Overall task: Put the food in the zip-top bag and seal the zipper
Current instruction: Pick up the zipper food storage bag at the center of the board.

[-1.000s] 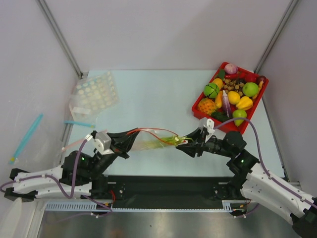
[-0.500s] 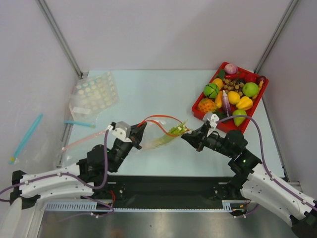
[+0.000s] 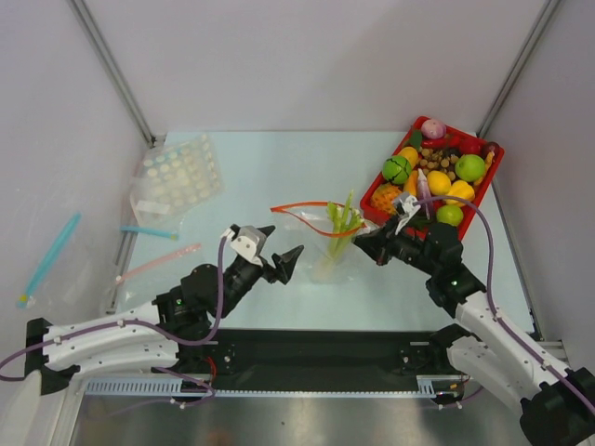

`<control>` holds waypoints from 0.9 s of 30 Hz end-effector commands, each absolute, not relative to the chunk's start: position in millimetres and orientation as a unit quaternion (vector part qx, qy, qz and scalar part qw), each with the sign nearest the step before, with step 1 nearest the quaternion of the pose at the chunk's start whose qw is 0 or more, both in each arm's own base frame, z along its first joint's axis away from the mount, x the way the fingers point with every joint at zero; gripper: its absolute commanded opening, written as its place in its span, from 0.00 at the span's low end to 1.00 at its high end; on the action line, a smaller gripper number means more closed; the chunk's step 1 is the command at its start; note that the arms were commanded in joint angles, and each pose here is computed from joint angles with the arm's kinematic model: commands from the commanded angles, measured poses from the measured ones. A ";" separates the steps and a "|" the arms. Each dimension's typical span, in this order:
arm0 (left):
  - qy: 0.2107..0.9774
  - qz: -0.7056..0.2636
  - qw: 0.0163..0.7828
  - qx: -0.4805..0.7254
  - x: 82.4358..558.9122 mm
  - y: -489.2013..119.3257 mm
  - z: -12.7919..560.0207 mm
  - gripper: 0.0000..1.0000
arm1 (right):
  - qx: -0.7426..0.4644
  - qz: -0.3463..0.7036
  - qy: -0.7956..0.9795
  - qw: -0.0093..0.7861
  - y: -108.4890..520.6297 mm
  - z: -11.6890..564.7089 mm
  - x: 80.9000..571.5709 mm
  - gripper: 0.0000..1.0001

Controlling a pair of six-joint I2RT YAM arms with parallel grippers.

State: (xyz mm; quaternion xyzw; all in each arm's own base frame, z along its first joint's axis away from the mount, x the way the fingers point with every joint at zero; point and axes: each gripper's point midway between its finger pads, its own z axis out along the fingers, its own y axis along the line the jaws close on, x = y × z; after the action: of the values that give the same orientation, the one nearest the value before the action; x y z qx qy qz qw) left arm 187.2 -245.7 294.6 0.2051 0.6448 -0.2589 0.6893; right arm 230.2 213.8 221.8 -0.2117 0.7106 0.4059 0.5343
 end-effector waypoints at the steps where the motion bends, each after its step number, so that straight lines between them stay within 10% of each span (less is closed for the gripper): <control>1: 0.631 -0.264 0.702 0.199 188.1 -244.1 319.0 0.82 | -0.254 0.443 0.673 0.535 227.2 240.9 220.9 0.00; 27: 0.662 -0.159 0.604 0.415 213.9 -290.5 343.8 0.76 | -0.340 0.435 0.599 0.580 230.6 257.0 184.2 0.00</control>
State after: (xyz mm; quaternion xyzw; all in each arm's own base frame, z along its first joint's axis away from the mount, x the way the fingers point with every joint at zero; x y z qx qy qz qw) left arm 211.0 -292.4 324.9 0.3929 0.6797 -0.1437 0.6025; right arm 190.5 227.0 240.3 -0.3141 0.6356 0.4312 0.5580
